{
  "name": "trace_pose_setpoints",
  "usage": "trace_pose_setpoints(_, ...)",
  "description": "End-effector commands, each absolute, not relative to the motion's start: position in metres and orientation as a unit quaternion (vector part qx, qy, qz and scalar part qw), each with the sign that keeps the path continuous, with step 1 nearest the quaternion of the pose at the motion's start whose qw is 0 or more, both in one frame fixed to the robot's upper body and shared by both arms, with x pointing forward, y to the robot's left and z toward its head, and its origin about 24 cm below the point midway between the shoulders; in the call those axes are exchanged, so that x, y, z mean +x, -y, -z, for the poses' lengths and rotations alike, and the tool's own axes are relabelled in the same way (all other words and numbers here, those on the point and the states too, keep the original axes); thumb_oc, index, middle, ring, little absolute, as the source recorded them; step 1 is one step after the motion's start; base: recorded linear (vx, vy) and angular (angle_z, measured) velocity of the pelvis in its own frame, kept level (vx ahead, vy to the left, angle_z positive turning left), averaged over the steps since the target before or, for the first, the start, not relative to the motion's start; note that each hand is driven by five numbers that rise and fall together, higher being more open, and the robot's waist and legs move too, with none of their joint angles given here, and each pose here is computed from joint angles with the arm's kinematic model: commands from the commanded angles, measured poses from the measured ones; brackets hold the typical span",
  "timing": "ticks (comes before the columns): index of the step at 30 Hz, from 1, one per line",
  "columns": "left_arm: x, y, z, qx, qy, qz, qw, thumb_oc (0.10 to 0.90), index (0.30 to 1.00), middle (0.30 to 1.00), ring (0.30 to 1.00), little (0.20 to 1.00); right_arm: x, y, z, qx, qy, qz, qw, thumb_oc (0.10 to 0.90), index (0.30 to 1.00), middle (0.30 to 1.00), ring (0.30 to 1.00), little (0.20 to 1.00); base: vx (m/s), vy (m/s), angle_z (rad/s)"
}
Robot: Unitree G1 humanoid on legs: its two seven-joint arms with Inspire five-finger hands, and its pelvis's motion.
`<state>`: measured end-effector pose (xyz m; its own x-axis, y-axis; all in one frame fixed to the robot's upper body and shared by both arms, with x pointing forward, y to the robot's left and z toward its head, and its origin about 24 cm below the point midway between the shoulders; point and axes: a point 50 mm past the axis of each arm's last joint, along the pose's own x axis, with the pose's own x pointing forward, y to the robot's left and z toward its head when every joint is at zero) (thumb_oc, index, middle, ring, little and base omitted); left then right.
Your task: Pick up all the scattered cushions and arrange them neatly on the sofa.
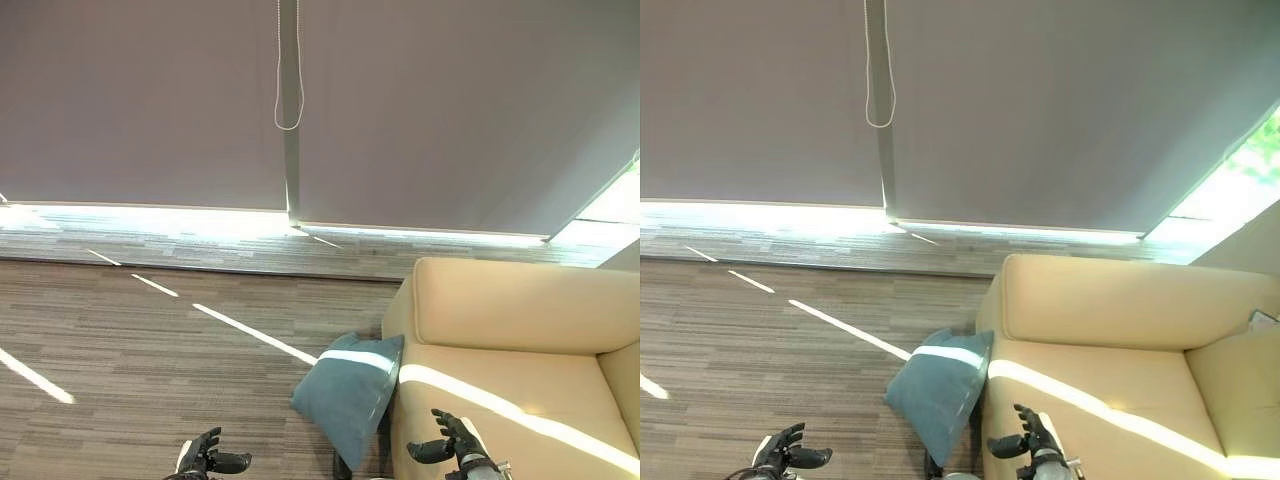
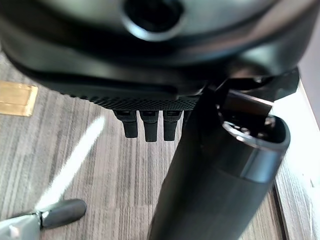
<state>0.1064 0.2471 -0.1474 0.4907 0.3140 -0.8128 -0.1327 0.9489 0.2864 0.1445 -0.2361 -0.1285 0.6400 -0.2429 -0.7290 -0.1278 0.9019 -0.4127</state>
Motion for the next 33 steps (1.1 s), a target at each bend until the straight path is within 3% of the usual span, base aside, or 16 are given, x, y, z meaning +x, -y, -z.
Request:
trace_pose_setpoints(1,0.103,-0.267,0.143,0.108,-0.486,-0.165,0.852,0.800,0.900,0.900,0.900,0.900,0.158,0.244,0.120,-0.251,-0.393,0.037,0.884,0.800,0.900,0.900,0.900,0.900,-0.12,-0.051,0.15)
trace_pose_setpoints(5,0.122,-0.264,0.139,0.110,-0.464,-0.155,0.865,0.800,0.900,0.900,0.900,0.900,0.164,0.252,0.114,-0.251,-0.382,0.061,0.887,0.800,0.900,0.900,0.900,0.900,-0.18,-0.030,0.45)
trace_pose_setpoints(17,0.128,-0.254,0.140,0.127,-0.467,-0.124,0.866,0.800,0.900,0.900,0.900,0.900,0.171,0.249,0.112,-0.254,-0.376,0.060,0.889,0.800,0.900,0.900,0.900,0.900,-0.02,0.154,0.46)
trace_pose_setpoints(24,0.137,-0.273,0.131,0.161,-0.453,-0.125,0.868,0.800,0.900,0.900,0.900,0.900,0.173,0.230,0.115,-0.247,-0.373,0.026,0.894,0.800,0.900,0.900,0.900,0.900,0.00,0.233,0.05)
trace_pose_setpoints(33,0.121,-0.272,0.138,0.157,-0.480,-0.120,0.855,0.800,0.900,0.900,0.900,0.900,0.159,0.242,0.119,-0.229,-0.389,0.051,0.891,0.800,0.900,0.900,0.900,0.900,0.07,0.053,0.54)
